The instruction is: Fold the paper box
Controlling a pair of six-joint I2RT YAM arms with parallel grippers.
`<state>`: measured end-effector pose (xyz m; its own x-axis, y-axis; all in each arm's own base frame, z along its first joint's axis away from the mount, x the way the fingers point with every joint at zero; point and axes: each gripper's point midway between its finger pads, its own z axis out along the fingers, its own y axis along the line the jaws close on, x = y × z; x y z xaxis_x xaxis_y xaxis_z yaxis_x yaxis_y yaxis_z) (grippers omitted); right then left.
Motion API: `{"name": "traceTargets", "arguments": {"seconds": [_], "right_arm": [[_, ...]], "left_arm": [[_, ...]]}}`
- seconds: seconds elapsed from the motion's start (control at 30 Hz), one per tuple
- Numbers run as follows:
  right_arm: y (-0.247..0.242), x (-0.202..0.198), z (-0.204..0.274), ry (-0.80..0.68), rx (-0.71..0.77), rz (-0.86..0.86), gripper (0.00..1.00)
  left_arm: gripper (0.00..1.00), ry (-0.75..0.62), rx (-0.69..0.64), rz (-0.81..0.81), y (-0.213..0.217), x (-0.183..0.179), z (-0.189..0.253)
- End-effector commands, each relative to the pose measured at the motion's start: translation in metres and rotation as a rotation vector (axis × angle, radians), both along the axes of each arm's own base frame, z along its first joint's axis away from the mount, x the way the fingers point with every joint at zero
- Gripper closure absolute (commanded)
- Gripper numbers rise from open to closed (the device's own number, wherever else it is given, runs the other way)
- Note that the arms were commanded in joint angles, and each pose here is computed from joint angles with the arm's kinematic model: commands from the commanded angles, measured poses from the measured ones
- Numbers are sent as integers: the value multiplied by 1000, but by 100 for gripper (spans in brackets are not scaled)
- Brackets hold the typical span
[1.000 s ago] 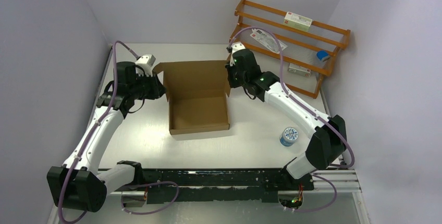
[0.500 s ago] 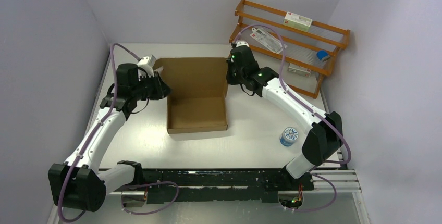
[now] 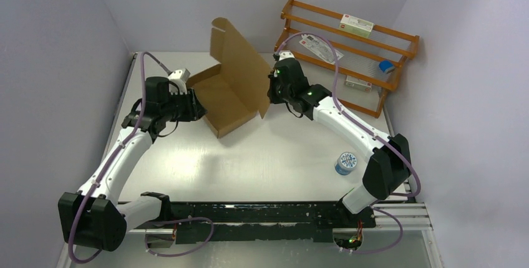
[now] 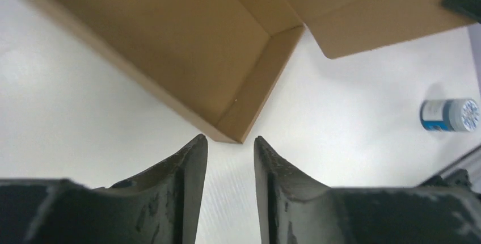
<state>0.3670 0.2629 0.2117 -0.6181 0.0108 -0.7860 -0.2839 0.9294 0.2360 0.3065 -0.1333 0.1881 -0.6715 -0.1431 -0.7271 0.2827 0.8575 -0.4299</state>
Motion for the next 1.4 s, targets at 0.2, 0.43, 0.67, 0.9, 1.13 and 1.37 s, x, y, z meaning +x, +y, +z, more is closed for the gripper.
{"name": "traceTargets", "arguments": {"seconds": [0.2, 0.43, 0.67, 0.9, 1.13, 1.37], "right_arm": [[-23, 3, 35, -224, -266, 254, 100], [-33, 1, 20, -187, -350, 301, 100], [-31, 0, 17, -175, -303, 264, 92], [-37, -2, 16, -181, -296, 231, 74], [-42, -5, 1, -158, -322, 227, 75], [-38, -1, 0, -179, -329, 251, 82]], "left_arm": [[38, -245, 274, 124, 45, 47, 46], [33, -258, 223, 61, 37, 109, 29], [32, -136, 217, -102, 23, 142, -21], [32, -50, 263, -83, 31, 143, -73], [33, 5, 267, -108, 31, 144, -98], [38, 96, 207, -145, 22, 123, -120]]}}
